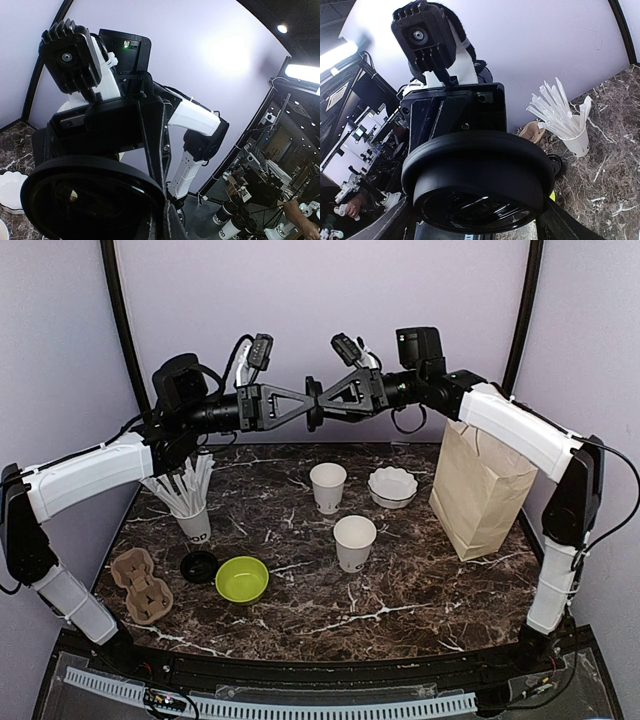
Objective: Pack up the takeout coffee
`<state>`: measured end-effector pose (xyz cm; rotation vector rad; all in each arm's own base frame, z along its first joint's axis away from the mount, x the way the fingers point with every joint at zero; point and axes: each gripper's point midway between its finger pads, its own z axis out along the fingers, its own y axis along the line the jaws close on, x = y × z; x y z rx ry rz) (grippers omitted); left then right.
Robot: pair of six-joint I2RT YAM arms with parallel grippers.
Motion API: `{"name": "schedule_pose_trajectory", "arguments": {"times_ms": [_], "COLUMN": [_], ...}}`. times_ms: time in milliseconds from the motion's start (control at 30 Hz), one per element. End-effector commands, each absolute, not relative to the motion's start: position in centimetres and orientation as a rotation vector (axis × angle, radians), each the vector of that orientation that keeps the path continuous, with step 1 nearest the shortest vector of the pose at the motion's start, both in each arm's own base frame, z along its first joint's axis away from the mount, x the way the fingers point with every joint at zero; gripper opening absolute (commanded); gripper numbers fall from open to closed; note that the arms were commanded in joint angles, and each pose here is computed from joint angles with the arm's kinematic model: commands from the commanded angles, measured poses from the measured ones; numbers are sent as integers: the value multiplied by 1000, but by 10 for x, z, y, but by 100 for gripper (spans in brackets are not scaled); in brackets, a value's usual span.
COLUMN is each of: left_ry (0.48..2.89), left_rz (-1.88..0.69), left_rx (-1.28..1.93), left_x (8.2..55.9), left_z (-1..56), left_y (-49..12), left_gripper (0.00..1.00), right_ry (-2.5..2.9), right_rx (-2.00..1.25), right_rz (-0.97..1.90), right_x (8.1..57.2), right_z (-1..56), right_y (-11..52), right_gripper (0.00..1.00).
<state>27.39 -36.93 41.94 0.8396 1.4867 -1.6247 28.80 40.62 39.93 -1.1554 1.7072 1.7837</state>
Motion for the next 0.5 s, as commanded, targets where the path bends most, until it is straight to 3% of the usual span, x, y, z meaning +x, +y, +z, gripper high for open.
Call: {"name": "schedule_pose_trajectory", "arguments": {"times_ms": [0,300,467], "left_ry": [1449,1478,1549], "left_rz": [-1633,-1619,-1566], "left_rx": [865,880,858], "left_x": [265,267,274], "left_z": [428,423,413], "left_y": [-365,-367,-367], "left_gripper": [6,8,28], "right_ry": [1644,1672,1684], "right_rx": [-1187,-1151,-1145], "right_rz": [1803,1787,1744], "right_x": [285,294,300], "right_z": [408,403,398], "right_y": [406,405,402], "right_gripper": [80,74,71]}}
